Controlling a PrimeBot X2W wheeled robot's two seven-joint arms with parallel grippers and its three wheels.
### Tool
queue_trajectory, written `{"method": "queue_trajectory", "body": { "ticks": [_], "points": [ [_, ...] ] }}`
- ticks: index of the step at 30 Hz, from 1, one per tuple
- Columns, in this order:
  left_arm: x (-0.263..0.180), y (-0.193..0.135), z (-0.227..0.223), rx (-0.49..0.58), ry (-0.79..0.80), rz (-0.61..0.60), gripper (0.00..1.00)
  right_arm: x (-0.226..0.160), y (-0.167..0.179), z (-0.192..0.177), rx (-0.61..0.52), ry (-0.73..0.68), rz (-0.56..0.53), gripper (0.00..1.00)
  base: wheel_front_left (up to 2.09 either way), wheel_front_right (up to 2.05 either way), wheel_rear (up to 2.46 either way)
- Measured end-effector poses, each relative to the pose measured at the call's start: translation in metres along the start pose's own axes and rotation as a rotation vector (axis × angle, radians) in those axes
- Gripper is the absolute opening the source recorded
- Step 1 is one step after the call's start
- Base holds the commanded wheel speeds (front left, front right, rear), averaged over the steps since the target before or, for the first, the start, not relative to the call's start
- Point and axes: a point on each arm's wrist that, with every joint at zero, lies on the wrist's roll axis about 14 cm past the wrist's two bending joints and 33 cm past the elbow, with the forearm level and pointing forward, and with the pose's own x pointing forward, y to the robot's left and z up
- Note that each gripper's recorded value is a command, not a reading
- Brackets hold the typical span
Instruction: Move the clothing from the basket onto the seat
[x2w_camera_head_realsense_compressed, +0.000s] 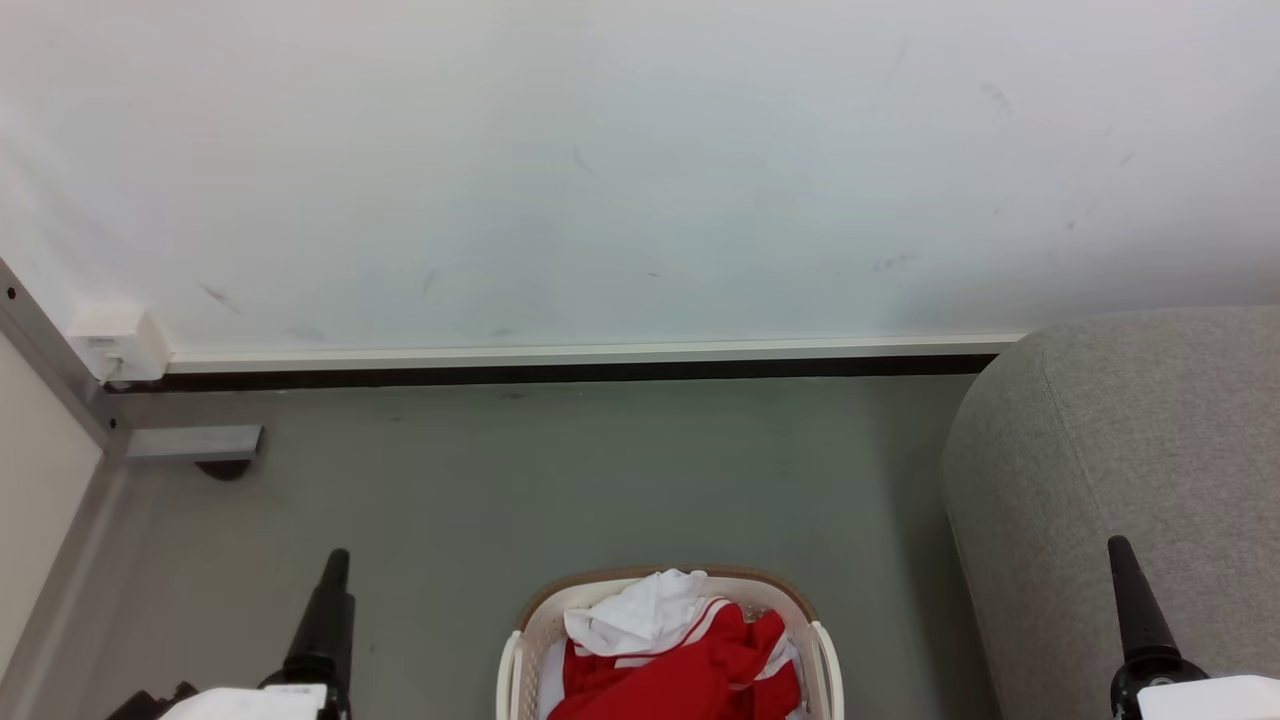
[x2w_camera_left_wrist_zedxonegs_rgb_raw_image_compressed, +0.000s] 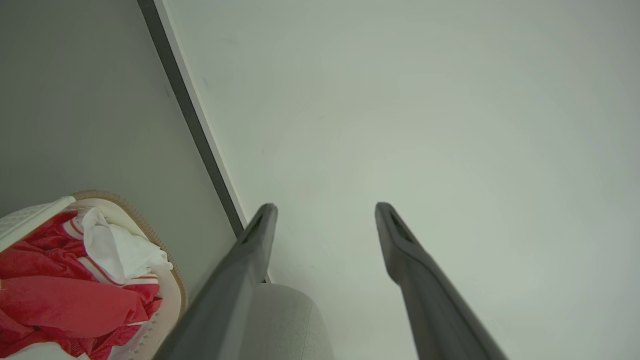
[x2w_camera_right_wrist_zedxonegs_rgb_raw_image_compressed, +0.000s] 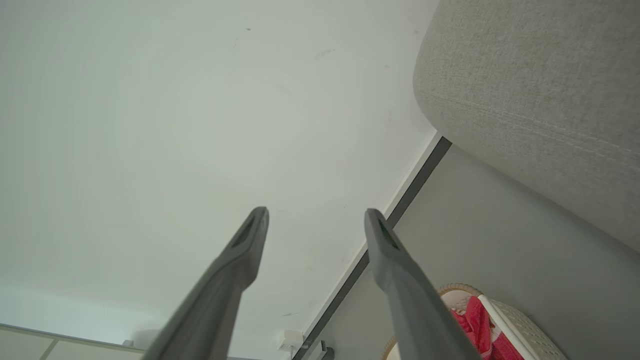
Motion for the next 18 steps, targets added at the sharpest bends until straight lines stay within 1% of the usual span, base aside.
{"method": "queue_trajectory", "body": {
  "ticks": [11,18],
  "points": [
    [-0.003,0.001,-0.005,0.251,-0.003,0.018,1.0,-0.002,0.001,-0.01,-0.268,0.025,0.009,1.0,0.0,0.0,0.0],
    [-0.005,-0.003,-0.008,0.395,-0.007,0.007,1.0,-0.003,0.004,-0.015,-0.381,0.031,0.022,1.0,0.0,0.0,0.0]
  ]
}}
